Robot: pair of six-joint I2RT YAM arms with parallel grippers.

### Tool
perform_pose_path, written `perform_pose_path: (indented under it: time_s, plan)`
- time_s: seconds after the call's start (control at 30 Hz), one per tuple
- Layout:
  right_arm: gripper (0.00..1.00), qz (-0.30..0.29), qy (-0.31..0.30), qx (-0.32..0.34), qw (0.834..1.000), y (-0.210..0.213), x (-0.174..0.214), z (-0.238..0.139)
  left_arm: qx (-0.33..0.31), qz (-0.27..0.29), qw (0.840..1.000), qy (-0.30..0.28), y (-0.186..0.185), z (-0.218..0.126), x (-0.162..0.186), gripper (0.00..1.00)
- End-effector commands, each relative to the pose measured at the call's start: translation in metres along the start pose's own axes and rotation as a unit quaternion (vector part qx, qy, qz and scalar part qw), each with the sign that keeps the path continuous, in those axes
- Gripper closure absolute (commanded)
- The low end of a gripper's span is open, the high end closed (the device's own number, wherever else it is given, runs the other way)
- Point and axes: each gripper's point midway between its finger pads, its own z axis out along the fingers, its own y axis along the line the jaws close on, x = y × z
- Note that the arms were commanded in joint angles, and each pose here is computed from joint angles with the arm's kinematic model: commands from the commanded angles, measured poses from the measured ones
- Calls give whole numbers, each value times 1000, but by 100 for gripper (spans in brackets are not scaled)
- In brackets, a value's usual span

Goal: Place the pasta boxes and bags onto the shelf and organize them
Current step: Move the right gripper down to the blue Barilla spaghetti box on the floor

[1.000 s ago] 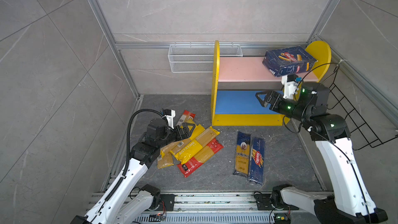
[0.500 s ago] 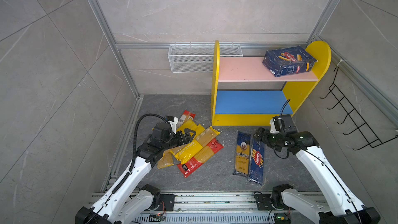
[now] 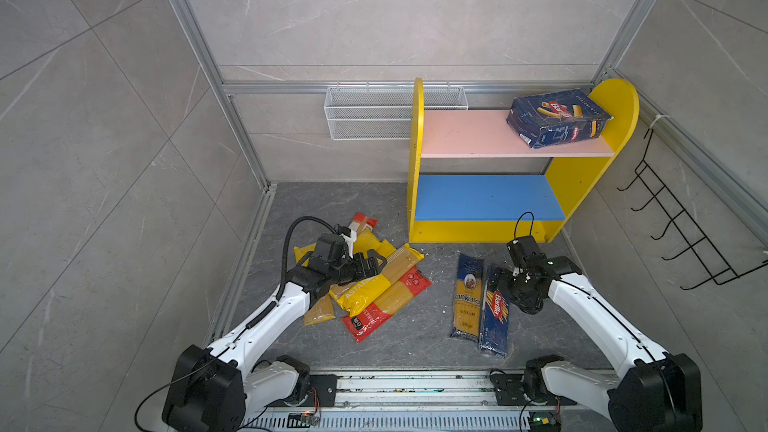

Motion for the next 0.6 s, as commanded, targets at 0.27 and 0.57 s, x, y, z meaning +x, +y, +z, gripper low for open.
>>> perform_pose_path:
  time_s: [0.27,0.57]
  plan:
    - [10,0,61,47,997,-26,38,21,41,79,996,14,-52,41,-6,0]
    - [11,-26,100,49,993,-18,57,42,39,83,996,23,-47,50,-1,0]
